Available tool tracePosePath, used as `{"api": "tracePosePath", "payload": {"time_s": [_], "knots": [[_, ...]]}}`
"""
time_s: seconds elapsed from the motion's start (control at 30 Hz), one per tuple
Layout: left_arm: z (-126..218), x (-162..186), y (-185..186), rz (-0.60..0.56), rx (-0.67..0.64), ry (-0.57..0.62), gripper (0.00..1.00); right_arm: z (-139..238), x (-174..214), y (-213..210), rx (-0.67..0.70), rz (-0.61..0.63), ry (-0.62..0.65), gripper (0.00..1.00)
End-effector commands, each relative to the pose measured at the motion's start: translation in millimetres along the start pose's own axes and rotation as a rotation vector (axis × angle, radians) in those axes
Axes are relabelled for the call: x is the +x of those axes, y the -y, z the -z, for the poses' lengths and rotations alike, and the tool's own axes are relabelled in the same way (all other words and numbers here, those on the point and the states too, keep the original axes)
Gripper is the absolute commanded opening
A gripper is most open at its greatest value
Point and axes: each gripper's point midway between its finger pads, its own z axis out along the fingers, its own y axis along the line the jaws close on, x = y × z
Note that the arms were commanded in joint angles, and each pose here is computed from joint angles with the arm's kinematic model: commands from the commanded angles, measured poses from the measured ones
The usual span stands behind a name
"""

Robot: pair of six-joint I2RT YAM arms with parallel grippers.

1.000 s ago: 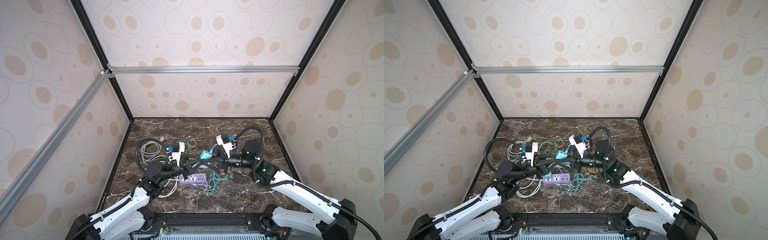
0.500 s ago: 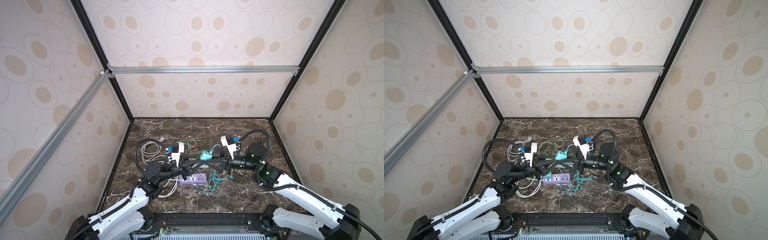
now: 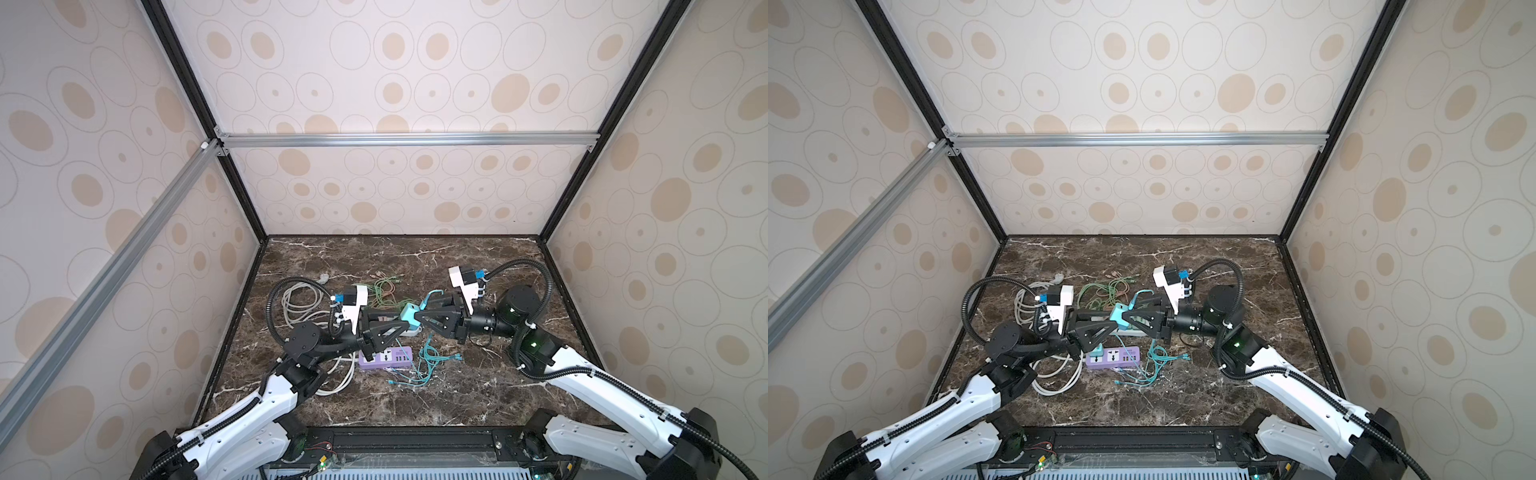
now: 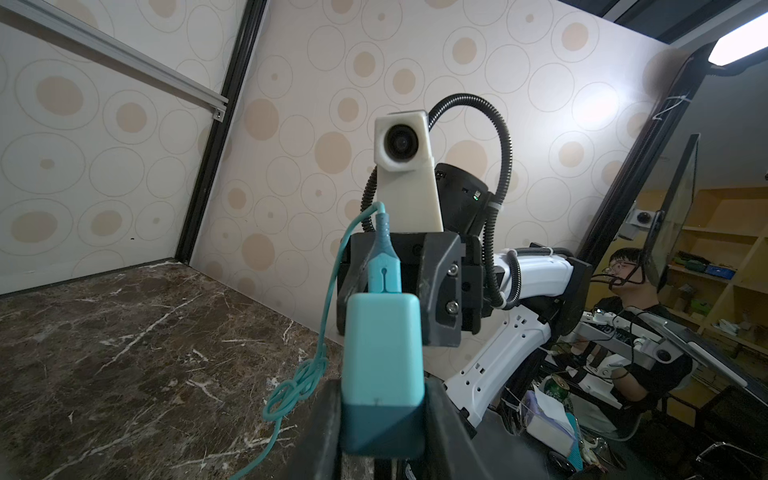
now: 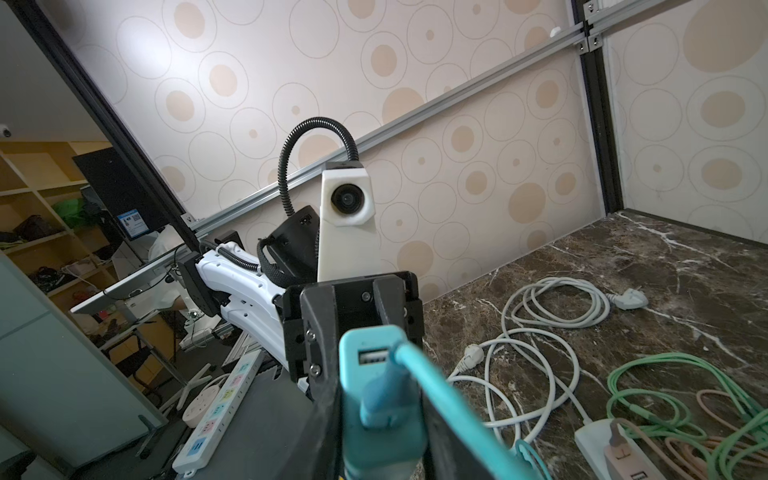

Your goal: Insert the plug

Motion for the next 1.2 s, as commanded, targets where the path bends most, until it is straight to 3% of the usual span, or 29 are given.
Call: {"api": "tracePosePath", "payload": {"time_s": [0.0, 0.17, 0.3, 0.33, 0.47, 0.6, 0.83, 0.93, 1.17], "knots": [[-4, -23, 12, -0.046, 0.032, 0.055, 0.00, -3, 0, -14, -0.087, 0.007, -0.020, 0.27], [-5, -22, 13, -0.047, 0.040, 0.051, 0.00, -6, 6, -11, -0.096, -0.007, -0.041, 0.28], [-5, -20, 9, -0.042, 0.019, 0.045, 0.02, -6, 6, -9, -0.089, 0.000, -0.037, 0.20], [-5, -21, 7, -0.041, 0.012, 0.045, 0.05, -6, 5, -7, -0.075, 0.003, -0.037, 0.17], [-4, -15, -3, -0.027, -0.048, 0.025, 0.32, -3, 7, 7, 0.011, 0.012, -0.043, 0.07], [-1, -8, -12, -0.022, -0.106, -0.009, 0.45, 4, 6, 19, 0.080, 0.036, -0.038, 0.03], [10, -2, -23, -0.022, -0.195, -0.030, 0.57, 9, 9, 47, 0.196, 0.100, -0.066, 0.00], [21, 6, -36, -0.004, -0.289, -0.049, 0.58, 11, 19, 63, 0.259, 0.172, -0.098, 0.00], [80, 34, -99, 0.078, -0.739, -0.086, 0.67, 9, 55, 104, 0.351, 0.284, -0.242, 0.00]]}}
